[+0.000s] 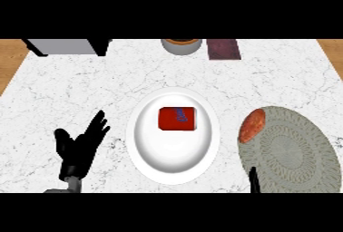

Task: Pick the can from the placemat and place it in the plate

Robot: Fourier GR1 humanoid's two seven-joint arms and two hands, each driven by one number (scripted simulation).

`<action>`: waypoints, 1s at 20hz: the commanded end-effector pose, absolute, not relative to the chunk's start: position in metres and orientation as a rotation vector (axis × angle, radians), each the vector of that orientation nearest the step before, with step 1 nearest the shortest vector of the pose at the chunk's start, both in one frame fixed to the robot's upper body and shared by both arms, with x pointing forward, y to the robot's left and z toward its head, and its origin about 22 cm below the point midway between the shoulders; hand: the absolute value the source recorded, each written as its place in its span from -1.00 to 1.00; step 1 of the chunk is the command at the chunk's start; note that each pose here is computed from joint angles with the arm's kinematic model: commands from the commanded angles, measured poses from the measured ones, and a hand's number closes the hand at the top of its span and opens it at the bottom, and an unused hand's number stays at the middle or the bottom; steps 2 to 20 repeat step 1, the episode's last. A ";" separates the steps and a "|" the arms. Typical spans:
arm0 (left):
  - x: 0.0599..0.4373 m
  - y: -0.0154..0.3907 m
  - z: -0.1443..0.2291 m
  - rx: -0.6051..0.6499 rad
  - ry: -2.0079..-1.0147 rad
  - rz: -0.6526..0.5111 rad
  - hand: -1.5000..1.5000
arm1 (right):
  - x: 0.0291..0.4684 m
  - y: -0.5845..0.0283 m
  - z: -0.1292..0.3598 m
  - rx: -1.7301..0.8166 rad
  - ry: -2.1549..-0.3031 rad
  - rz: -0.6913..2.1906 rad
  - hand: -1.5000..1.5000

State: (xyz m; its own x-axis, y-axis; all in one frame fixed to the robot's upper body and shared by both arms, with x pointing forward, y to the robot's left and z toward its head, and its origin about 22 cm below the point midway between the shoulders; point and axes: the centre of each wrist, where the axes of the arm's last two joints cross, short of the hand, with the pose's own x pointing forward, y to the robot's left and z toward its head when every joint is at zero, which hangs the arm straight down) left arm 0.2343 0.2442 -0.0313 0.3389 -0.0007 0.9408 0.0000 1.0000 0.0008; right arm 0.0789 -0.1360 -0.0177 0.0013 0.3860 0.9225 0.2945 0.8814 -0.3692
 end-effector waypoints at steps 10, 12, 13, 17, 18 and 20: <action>0.233 0.233 -0.039 0.004 -1.194 -0.014 0.00 | 0.061 -0.119 -0.027 -0.556 -1.596 0.061 -1.00; 0.233 0.233 -0.039 0.004 -1.194 -0.014 0.00 | 0.061 -0.119 -0.027 -0.556 -1.596 0.061 -1.00; 0.233 0.233 -0.039 0.004 -1.194 -0.014 0.00 | 0.061 -0.119 -0.027 -0.556 -1.596 0.061 -1.00; 0.233 0.233 -0.039 0.004 -1.194 -0.014 0.00 | 0.061 -0.119 -0.027 -0.556 -1.596 0.061 -1.00; 0.233 0.233 -0.039 0.004 -1.194 -0.014 0.00 | 0.061 -0.119 -0.027 -0.556 -1.596 0.061 -1.00; 0.233 0.233 -0.039 0.004 -1.194 -0.014 0.00 | 0.061 -0.119 -0.027 -0.556 -1.596 0.061 -1.00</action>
